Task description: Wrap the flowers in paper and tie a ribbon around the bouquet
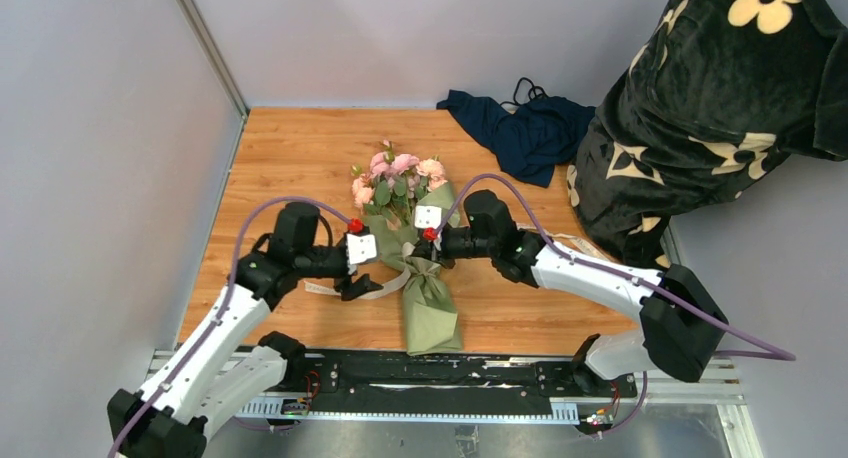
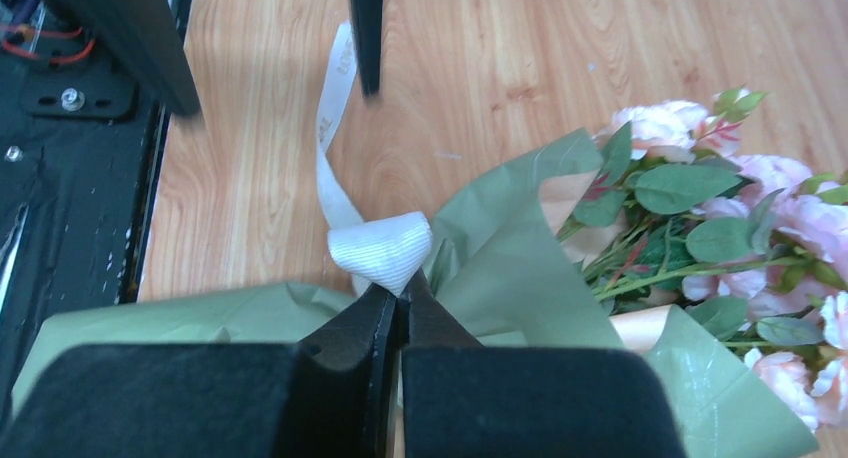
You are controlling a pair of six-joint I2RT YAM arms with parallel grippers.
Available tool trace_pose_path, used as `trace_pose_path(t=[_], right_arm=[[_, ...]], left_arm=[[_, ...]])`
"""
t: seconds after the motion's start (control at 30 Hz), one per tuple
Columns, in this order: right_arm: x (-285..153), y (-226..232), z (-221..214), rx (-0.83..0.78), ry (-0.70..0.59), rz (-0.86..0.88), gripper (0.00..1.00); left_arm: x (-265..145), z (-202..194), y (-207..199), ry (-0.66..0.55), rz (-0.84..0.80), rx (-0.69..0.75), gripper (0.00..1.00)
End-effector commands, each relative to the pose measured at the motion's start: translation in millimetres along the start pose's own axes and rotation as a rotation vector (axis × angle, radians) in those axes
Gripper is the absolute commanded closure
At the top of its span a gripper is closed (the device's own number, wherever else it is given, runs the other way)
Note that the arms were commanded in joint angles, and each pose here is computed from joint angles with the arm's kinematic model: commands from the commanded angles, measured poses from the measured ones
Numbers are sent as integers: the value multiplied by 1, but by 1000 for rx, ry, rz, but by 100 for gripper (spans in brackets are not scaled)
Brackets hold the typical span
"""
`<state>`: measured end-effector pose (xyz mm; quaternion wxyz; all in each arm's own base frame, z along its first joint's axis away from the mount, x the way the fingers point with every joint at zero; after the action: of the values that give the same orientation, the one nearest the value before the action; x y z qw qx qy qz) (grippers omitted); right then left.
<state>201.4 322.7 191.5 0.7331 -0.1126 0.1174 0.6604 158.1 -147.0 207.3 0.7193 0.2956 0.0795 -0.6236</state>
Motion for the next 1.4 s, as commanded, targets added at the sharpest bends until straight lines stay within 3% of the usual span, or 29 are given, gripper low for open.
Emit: trace_pose_path(t=[0.0, 0.2, 0.37, 0.7, 0.87, 1.03, 1.07, 1.13, 1.17, 1.2, 1.27, 1.37], right_arm=[[3, -11, 9, 29, -96, -66, 100], [13, -15, 6, 90, -146, -80, 100], [16, -18, 1, 129, -141, -98, 100], [17, -15, 6, 176, -195, -91, 100], [19, -15, 3, 198, -198, -87, 100], [20, -13, 0, 214, -197, -78, 100], [21, -13, -1, 219, -194, -77, 100], [21, -12, -3, 228, -185, -77, 100], [20, -13, -3, 234, -175, -85, 95], [17, -15, -2, 245, -155, -107, 81], [-5, -29, 1, 280, -70, -219, 69], [-87, -66, -19, 453, 107, -643, 55]], left_arm=[[31, 4, 35, -191, 251, 27, 24], [62, -22, 40, -245, 287, -120, 23], [100, -26, 27, -243, 195, -349, 45], [112, -18, 18, -346, 241, -374, 65], [115, -22, 18, -346, 285, -404, 64], [114, -24, 25, -362, 357, -435, 90], [114, -23, 26, -374, 361, -434, 100], [113, -23, 24, -383, 358, -430, 100], [113, -25, 22, -379, 356, -430, 100], [113, -27, 20, -372, 358, -429, 100], [112, -34, 16, -354, 366, -424, 100], [112, -42, 16, -324, 387, -386, 100]])
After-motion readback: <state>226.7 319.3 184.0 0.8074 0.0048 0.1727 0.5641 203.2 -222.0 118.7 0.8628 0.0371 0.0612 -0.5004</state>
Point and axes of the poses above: each gripper's point midway between its finger pads, its own x axis out along the fingers, its own y axis along the line the jaws close on, z = x × y, the point moved 4 cm from there along -x, back along the fingers, and after that the axes turned 12 degrees about x, right-handed, at the moved point
